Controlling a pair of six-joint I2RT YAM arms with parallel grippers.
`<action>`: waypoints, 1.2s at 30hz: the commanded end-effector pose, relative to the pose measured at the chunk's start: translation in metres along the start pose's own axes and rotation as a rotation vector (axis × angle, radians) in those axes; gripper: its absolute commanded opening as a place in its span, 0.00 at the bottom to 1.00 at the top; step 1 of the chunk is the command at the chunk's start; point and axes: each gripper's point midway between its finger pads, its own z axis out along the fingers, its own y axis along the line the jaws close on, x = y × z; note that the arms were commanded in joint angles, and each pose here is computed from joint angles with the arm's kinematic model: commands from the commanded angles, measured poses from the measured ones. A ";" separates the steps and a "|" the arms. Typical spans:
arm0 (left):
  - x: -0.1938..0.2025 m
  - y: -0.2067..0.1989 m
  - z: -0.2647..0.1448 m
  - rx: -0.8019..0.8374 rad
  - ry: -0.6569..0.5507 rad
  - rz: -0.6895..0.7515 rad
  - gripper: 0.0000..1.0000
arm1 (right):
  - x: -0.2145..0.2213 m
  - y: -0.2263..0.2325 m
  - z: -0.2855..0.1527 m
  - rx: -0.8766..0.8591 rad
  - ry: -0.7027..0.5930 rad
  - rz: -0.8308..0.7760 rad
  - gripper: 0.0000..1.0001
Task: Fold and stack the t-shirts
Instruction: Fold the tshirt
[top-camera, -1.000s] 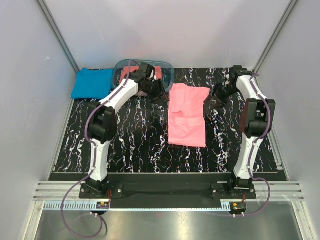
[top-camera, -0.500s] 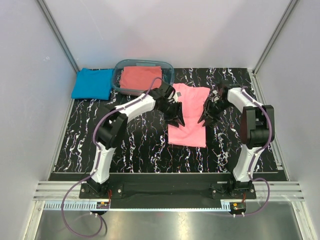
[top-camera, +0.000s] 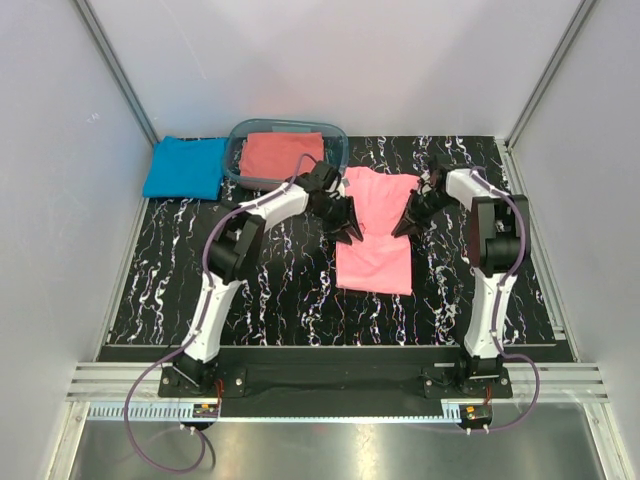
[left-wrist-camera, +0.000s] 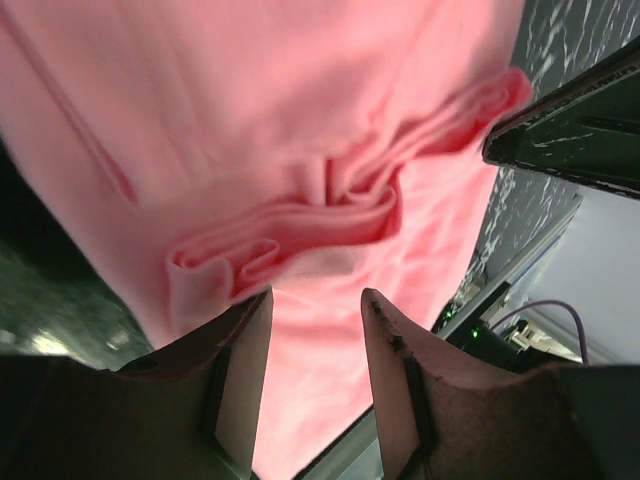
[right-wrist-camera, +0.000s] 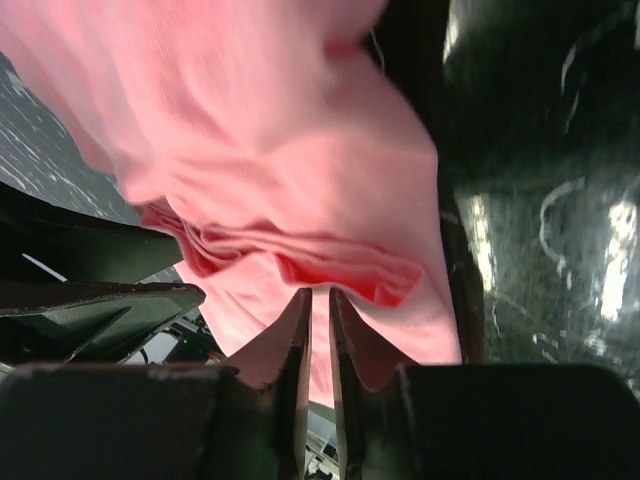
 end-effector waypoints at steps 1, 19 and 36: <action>-0.038 -0.011 -0.006 0.053 -0.077 0.025 0.45 | -0.033 0.016 -0.001 -0.029 -0.068 -0.031 0.18; 0.021 -0.055 -0.072 0.012 -0.092 0.212 0.54 | 0.006 0.004 -0.079 0.172 -0.141 -0.157 0.40; 0.117 0.012 -0.012 -0.077 0.110 0.138 0.35 | 0.136 -0.039 0.000 0.077 0.117 -0.077 0.16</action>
